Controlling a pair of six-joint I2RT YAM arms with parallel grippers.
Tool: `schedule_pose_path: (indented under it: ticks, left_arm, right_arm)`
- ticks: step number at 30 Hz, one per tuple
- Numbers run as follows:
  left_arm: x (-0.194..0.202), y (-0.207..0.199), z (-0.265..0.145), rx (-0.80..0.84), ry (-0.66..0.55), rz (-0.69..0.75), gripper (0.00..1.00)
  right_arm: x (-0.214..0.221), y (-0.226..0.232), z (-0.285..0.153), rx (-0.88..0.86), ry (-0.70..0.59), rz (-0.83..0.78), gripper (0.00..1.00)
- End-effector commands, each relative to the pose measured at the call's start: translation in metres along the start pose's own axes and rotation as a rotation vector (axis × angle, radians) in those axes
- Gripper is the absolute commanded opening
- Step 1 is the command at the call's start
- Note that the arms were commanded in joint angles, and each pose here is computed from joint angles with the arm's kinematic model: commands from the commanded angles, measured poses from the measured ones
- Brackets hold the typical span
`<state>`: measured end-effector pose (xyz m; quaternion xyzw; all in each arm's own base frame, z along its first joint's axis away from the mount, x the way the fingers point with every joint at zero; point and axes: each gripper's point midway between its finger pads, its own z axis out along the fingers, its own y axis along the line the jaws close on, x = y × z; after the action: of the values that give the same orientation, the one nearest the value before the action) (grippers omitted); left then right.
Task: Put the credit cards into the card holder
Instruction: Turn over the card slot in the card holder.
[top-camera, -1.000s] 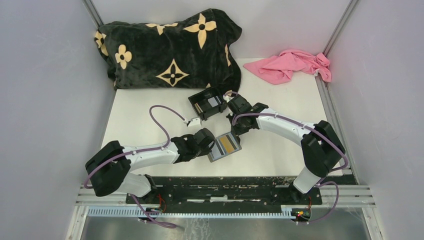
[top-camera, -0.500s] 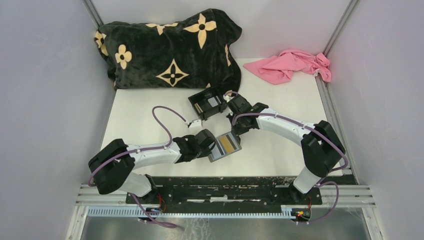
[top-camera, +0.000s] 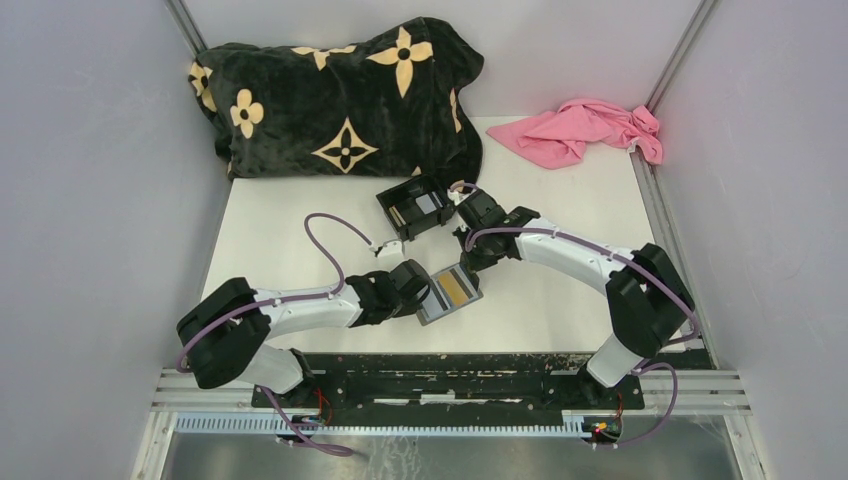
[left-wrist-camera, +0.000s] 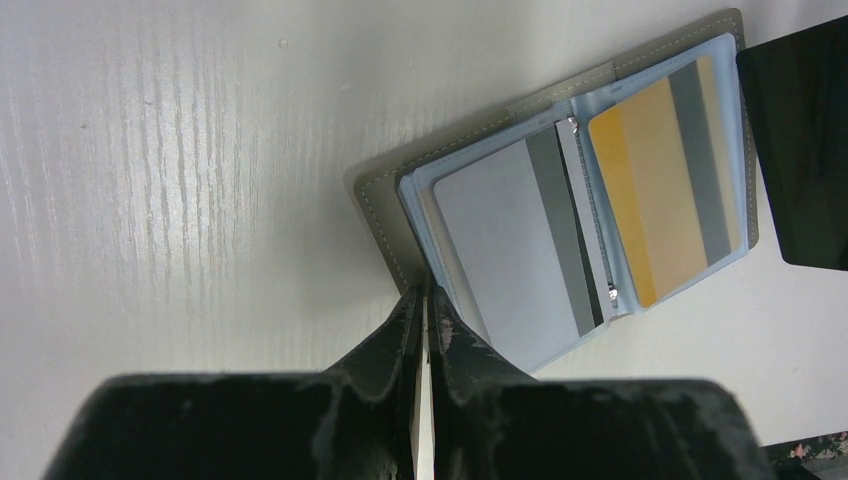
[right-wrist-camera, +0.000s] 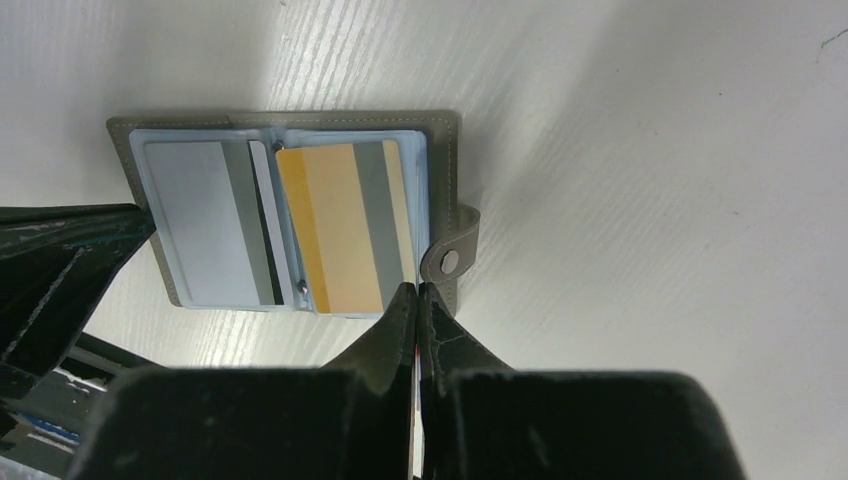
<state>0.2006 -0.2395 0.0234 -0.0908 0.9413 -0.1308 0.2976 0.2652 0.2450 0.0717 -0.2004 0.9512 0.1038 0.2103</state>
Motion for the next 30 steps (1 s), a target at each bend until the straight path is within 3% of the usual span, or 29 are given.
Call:
schedule_pose_path:
  ticks: [1, 30]
  left_arm:
    - [-0.001, -0.006, 0.002, 0.019, -0.013, -0.047, 0.1]
    - [0.006, 0.009, 0.014, -0.07, 0.027, 0.006, 0.1]
  right_arm:
    - [-0.013, 0.005, -0.016, -0.036, -0.07, 0.021, 0.01]
    - [-0.005, -0.027, -0.002, -0.119, -0.089, 0.148, 0.01]
